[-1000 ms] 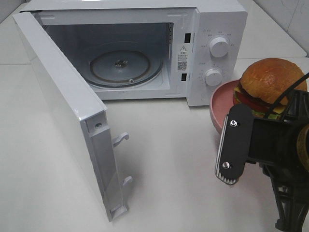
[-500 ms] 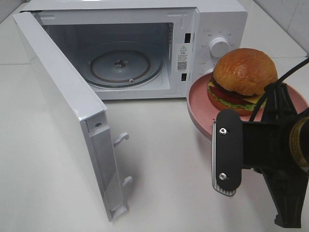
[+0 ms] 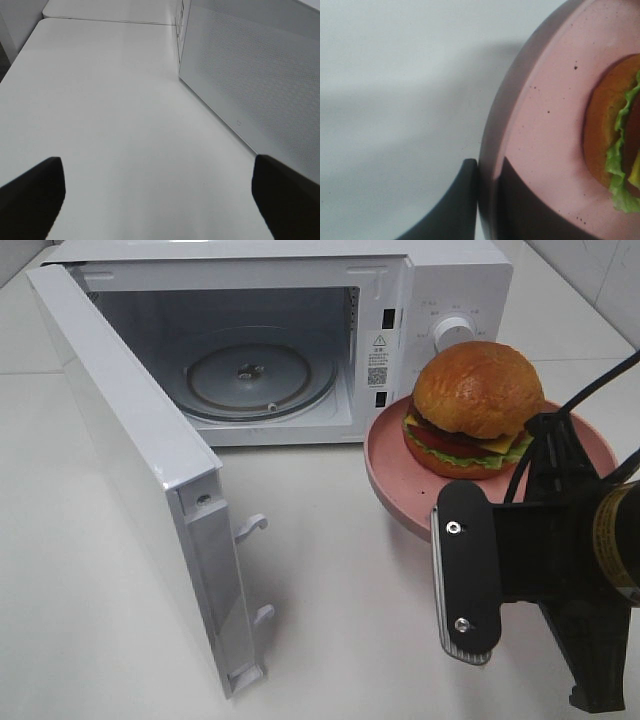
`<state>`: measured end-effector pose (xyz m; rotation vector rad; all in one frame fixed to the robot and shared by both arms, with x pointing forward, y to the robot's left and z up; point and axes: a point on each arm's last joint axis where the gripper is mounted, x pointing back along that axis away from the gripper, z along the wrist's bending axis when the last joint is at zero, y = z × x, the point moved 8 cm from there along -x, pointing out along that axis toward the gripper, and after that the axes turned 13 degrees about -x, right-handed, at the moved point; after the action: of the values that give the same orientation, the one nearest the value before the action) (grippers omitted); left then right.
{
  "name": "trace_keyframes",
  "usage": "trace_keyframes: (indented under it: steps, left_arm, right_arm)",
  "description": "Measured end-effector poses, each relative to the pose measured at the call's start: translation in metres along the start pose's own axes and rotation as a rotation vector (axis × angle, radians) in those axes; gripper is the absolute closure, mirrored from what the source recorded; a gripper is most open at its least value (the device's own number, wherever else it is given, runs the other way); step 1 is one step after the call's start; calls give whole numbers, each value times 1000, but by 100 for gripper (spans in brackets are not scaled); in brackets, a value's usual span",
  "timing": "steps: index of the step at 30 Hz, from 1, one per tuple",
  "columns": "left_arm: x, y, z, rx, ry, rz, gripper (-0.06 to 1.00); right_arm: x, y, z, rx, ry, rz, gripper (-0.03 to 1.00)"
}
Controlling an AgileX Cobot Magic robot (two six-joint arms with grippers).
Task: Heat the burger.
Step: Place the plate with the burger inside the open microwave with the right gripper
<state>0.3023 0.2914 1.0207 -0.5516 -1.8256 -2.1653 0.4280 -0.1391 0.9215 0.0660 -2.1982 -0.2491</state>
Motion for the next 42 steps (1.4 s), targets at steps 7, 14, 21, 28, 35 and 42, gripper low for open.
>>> trace_keyframes:
  steps: [7, 14, 21, 28, 35, 42]
  left_arm:
    - [0, 0, 0, 0, 0, 0, 2]
    - [0, 0, 0, 0, 0, 0, 2]
    - [0, 0, 0, 0, 0, 0, 2]
    - [0, 0, 0, 0, 0, 0, 2]
    - [0, 0, 0, 0, 0, 0, 2]
    - [0, 0, 0, 0, 0, 0, 2]
  right_arm:
    - [0, 10, 1, 102, 4, -61, 90]
    - [1, 22, 3, 218, 2, -131, 89]
    - [3, 28, 7, 268, 19, -170, 89]
    - [3, 30, 15, 328, 60, -189, 89]
    - [5, 30, 23, 359, 105, -201, 88]
    - [6, 31, 29, 385, 132, -212, 88]
